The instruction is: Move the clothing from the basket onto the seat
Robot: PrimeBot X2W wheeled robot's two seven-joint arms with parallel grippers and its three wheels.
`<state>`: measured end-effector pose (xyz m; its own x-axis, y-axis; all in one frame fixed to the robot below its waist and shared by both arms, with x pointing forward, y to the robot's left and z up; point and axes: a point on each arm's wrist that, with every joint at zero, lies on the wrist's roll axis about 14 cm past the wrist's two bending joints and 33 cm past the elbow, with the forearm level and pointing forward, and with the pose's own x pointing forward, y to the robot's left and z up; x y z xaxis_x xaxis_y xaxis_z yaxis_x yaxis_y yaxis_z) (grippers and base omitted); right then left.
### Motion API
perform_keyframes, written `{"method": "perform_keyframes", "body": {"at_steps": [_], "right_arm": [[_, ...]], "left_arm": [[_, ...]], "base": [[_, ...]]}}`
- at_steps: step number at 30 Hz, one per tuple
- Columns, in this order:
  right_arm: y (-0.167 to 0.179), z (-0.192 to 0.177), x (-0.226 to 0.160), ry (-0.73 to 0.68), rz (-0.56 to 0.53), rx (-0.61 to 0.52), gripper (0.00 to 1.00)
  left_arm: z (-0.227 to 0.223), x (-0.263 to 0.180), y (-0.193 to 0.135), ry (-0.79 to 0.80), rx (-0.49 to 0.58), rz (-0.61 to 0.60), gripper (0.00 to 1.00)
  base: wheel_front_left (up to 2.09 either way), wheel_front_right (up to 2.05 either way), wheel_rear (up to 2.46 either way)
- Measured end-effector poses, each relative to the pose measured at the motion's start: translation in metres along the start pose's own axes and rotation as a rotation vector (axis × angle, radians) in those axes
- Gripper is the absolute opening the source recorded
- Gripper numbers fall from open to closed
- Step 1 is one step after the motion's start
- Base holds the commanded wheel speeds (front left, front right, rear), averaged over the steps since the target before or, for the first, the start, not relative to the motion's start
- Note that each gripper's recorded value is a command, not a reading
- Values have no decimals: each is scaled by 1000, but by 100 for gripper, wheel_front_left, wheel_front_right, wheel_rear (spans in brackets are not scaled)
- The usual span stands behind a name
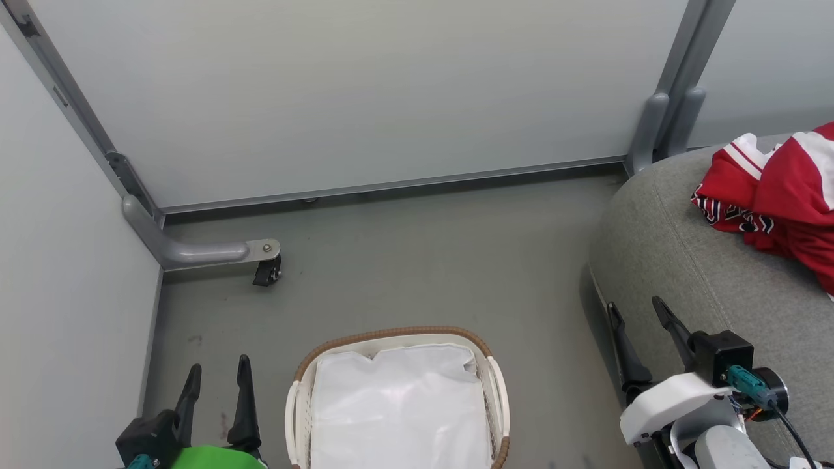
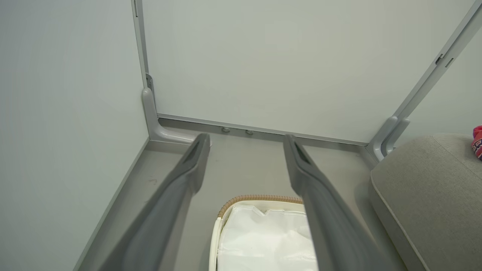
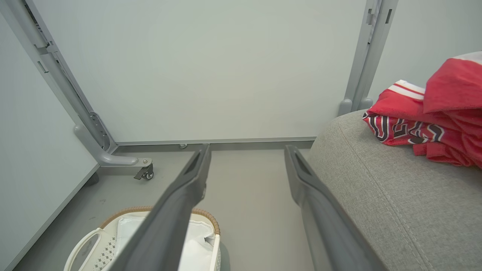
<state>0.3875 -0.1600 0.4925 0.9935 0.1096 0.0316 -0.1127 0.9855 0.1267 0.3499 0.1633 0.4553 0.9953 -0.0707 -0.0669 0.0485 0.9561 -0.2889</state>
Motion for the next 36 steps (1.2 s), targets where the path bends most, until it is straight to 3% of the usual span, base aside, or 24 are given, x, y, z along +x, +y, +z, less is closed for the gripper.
{"method": "perform_keyframes", "body": {"at_steps": [2, 3, 10, 36], "right_arm": [[0, 0, 0, 0, 0, 0, 100], [0, -1, 0, 3, 0, 1, 0], [-2, -27, -12, 88, -24, 42, 0], [-22, -18, -9, 67, -142, 491, 0]], "left_arm": [[-1, 0, -1, 3, -1, -4, 100], [-3, -1, -1, 8, -2, -2, 0], [-18, -5, 3, 58, -30, 20, 0], [-5, 3, 20, 43, -430, 118, 0]], "base": [[0, 0, 0], [0, 0, 0], [0, 0, 0], [0, 0, 0]]}}
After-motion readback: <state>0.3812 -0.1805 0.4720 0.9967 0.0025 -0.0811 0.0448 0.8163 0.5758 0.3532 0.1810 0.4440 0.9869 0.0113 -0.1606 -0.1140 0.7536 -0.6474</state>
